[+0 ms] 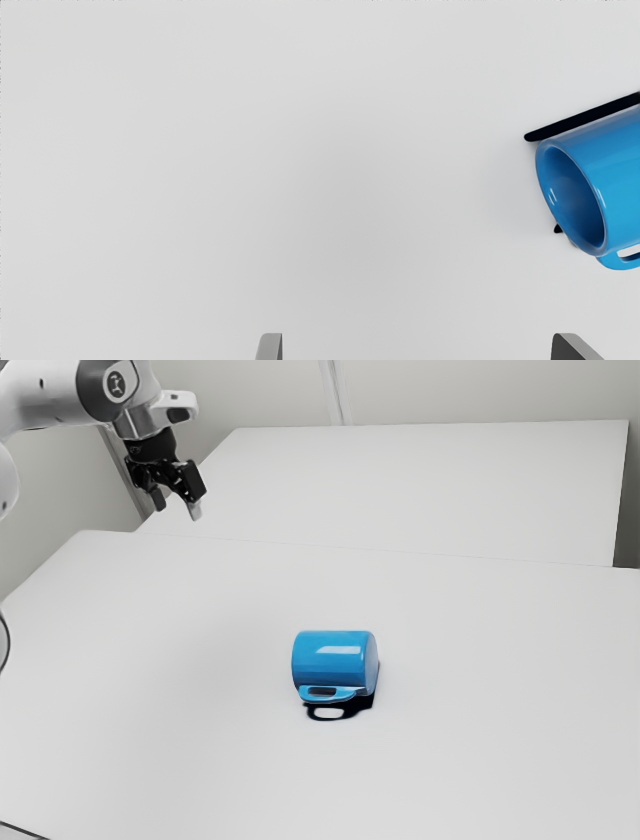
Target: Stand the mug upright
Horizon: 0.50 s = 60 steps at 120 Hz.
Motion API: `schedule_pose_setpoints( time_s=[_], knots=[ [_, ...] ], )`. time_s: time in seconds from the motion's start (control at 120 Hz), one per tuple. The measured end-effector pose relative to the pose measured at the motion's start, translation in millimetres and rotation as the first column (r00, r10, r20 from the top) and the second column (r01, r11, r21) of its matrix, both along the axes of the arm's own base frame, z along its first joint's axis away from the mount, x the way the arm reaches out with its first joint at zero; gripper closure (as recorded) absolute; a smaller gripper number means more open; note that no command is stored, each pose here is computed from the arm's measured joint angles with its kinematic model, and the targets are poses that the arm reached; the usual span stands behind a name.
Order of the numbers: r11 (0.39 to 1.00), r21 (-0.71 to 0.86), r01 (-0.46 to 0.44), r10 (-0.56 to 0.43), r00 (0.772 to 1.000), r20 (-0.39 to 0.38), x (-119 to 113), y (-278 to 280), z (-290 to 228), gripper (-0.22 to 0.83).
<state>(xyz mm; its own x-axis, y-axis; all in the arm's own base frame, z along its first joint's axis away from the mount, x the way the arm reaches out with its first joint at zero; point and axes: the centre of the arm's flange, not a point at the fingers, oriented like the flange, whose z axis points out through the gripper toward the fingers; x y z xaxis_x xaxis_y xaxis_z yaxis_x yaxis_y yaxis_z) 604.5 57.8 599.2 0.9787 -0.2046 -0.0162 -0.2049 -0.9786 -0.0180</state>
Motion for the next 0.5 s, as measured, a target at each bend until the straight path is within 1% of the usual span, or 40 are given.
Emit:
schedule_pose_setpoints(
  time_s=[0.158, 0.333, 0.5],
  knots=[
    [1.0, -0.007, 0.005, -0.005, 1.0, -0.01, -4, 2, -6, 0.02],
    [0.994, -0.112, -0.021, 0.014, 0.998, -0.064, -29, 7, -32, 0.02],
    [0.964, -0.261, -0.051, 0.027, 0.995, -0.096, -58, 1, -47, 0.02]
  ],
)
